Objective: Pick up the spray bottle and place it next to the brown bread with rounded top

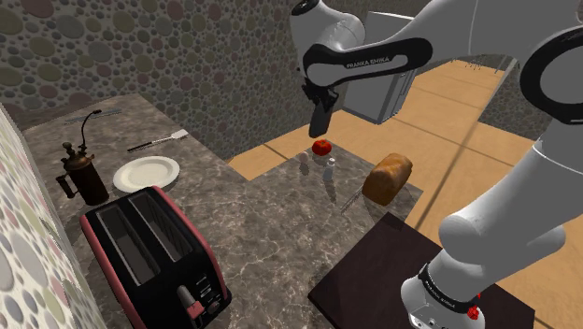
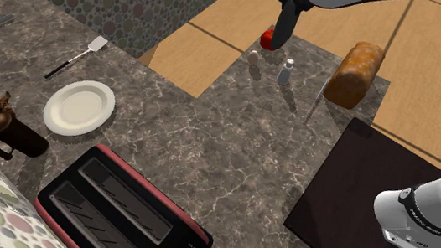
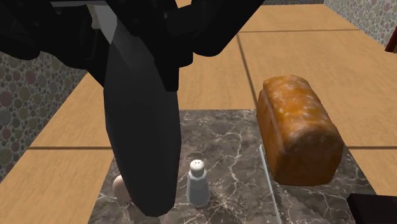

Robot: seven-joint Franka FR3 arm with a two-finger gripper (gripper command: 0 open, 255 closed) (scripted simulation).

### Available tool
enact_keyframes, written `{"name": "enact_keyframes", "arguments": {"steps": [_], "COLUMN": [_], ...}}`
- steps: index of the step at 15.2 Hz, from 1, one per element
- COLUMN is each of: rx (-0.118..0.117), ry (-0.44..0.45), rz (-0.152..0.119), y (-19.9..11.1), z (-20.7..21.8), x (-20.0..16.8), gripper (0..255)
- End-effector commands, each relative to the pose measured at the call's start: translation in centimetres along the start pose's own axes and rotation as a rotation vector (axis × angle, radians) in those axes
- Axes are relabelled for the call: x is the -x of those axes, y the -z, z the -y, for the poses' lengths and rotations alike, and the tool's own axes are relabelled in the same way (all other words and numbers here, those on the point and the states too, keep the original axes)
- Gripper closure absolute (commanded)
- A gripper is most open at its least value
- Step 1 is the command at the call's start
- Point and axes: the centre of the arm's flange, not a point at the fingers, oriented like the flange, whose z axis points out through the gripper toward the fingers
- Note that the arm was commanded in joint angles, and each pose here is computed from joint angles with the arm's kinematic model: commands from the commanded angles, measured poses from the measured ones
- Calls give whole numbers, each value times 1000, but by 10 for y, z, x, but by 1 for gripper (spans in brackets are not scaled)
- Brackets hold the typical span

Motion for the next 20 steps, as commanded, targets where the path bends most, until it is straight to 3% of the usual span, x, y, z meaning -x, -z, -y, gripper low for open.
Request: {"name": "enact_keyframes", "arguments": {"steps": [1,18,20], "rx": [-1,-1,-1], "ry": [1,1,1], "rz": [0,0,0], "y": [-10,-98,-104], "z": [-3,-31,-31], "x": [-26,-231,-232], "gripper": [255,255,255]}}
